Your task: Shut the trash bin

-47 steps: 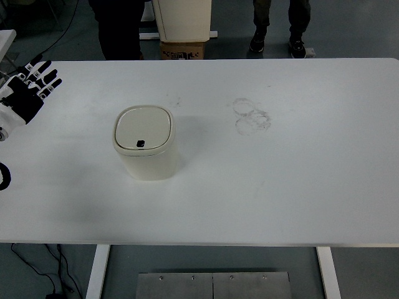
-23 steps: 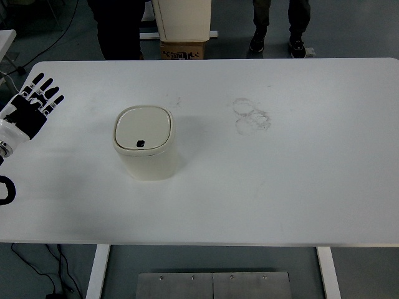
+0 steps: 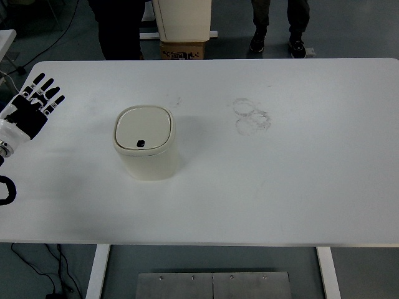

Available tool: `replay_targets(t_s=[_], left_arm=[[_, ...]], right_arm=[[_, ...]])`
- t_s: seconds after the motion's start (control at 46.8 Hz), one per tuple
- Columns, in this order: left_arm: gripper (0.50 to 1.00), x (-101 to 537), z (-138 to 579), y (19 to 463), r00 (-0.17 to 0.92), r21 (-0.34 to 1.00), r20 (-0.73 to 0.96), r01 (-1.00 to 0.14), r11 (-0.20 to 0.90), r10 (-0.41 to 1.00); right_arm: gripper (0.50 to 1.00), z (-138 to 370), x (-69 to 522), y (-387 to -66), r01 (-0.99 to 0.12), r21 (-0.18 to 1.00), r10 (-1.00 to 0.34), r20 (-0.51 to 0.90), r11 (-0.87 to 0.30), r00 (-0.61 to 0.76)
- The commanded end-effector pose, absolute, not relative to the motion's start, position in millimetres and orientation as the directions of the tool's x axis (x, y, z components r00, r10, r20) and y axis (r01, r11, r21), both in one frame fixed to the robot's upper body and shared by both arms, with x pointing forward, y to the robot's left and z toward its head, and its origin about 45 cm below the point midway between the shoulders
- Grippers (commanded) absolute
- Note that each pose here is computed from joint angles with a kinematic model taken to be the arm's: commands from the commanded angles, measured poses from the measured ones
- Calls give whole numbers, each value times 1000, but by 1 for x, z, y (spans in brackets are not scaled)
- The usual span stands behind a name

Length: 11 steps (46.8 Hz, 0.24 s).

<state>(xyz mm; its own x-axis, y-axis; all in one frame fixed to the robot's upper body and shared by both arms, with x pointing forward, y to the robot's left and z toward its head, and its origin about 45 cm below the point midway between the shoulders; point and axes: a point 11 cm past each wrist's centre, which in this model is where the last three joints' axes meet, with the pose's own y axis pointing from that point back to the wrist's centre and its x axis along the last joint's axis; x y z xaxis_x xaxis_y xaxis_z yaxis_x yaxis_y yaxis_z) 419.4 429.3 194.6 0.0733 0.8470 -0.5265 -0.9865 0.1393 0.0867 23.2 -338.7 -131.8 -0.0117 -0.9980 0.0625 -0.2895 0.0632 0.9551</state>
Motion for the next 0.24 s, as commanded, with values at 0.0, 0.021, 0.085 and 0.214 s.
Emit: replay_targets(t_s=[0.0,0.021,0.085,0.214], left_arm=[[1000,419,195,429,73,87,-526,-986,139,847],[1000,419,195,429,73,87,-526,-986,139,847],[1000,420,195,429,74,86,-528,-986,140,846],[1000,420,195,429,75,86,-527,-986,141,847]], right_arm=[[991,-132,23,-338,-289,955,-998,60,59,-6],[991,-132,23,-338,-289,955,-998,60,59,-6],[991,-132,23,-337,-290,955,-998,58,58,-6],[991,-132,24,-338,-295,954,-998,58,59,-14]])
